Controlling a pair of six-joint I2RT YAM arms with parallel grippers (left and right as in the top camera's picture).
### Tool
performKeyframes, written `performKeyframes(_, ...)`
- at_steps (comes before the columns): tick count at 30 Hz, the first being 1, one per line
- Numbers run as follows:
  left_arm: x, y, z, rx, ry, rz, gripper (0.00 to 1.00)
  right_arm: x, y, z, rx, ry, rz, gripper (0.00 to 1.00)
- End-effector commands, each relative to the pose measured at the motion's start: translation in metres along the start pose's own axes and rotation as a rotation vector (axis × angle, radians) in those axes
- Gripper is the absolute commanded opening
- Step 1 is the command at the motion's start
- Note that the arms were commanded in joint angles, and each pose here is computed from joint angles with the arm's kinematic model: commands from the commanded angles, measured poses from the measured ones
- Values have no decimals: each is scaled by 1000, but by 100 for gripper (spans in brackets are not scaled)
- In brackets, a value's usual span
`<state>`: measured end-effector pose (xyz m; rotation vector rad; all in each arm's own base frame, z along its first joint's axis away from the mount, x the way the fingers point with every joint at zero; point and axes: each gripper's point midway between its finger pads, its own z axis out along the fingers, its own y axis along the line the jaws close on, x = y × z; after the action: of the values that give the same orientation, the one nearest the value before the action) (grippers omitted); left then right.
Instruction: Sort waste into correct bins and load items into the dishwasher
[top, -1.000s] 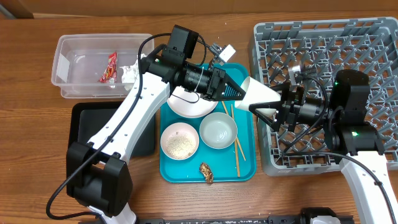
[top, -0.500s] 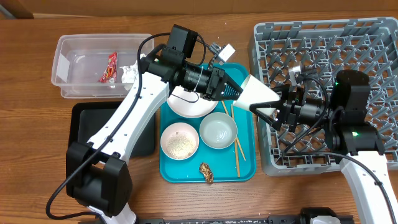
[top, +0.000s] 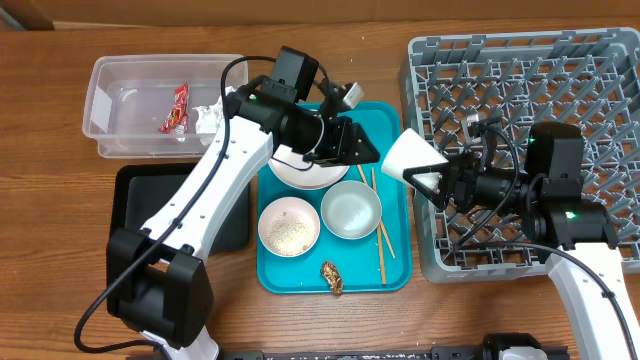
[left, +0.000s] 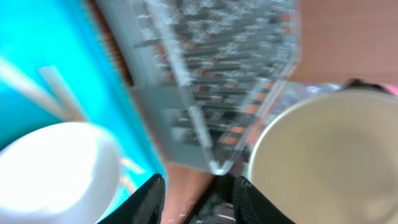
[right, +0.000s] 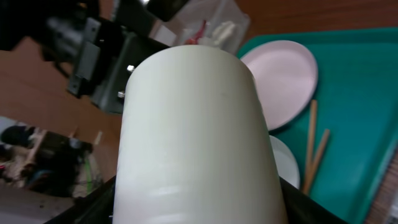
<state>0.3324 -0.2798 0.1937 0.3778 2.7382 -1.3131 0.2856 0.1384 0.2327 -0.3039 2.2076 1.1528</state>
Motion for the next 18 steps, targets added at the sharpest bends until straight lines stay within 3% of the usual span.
performKeyframes(1,-11,37,-21,-183,-70,-36,41,-13,-32,-8,224,-47,45,47)
performKeyframes(6,-2,72,-53,-236,-57,-141,43,-17,-66,-34,439,-91,188,42)
performKeyframes(11,6,99,-97,-276,-93,-204,47,-35,-87,-90,656,-168,274,42)
performKeyframes(18,19,140,-178,-582,-245,-270,49,-45,-117,-179,940,-266,438,42)
